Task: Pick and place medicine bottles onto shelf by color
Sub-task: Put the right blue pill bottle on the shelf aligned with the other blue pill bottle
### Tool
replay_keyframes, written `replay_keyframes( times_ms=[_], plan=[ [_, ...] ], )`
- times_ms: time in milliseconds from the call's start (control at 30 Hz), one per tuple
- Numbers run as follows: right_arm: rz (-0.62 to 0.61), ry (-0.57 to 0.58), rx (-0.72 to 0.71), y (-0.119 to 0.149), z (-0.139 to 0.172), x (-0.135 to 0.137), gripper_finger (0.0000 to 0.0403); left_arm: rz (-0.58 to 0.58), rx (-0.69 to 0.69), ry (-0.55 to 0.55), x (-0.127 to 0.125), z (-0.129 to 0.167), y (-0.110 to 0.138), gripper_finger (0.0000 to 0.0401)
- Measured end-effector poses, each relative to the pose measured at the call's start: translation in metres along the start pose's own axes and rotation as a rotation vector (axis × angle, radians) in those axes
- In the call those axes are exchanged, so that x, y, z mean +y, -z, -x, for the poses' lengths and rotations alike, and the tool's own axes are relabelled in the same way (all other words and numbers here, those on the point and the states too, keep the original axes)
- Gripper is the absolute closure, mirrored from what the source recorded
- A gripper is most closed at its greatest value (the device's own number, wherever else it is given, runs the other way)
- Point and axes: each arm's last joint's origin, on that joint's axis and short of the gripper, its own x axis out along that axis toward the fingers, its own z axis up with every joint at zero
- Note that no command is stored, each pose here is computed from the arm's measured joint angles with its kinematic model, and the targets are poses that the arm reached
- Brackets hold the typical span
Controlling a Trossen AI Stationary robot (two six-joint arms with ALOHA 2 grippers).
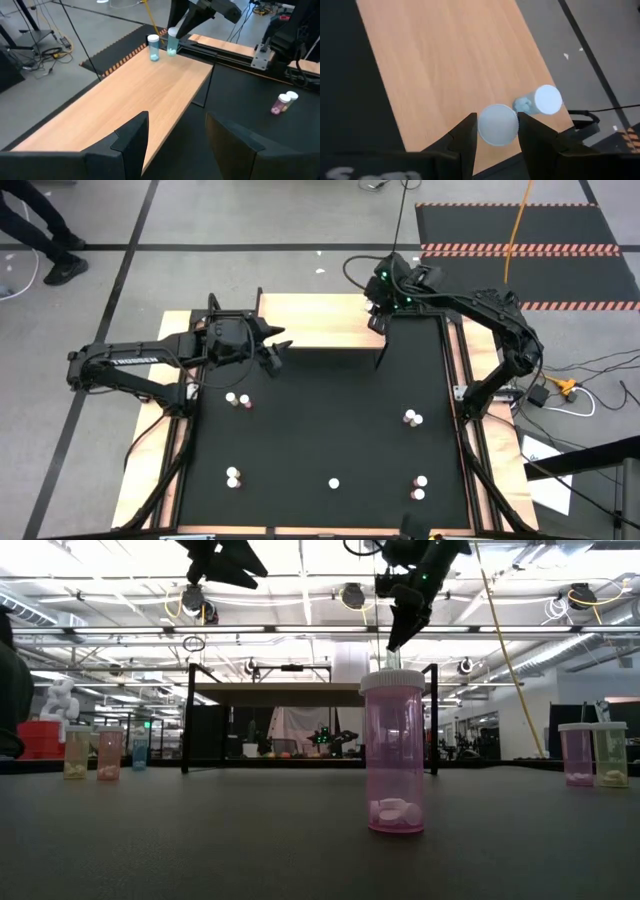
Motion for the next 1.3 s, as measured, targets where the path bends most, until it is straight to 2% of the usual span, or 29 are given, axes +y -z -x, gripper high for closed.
replay_keyframes(
  times_ms=[333, 733, 1300],
  plan=[
    [-0.038, -0.043, 0.054, -0.001, -0.024, 0.001, 0.0277, -0.030, 0.039, -0.004, 0.000, 0.000, 0.004, 0.0201],
    [-0.039, -0.042, 0.065, 0.000, -0.024, 0.001, 0.0276, -0.036, 0.077, -0.010, 0.001, 0.000, 0.008, 0.0201],
    [-0.054, -0.031, 0.059, 0.001, -0.022, -0.004, 0.0210, -0.017, 0.097, -0.014, 0.001, 0.001, 0.010, 0.0201]
  ],
)
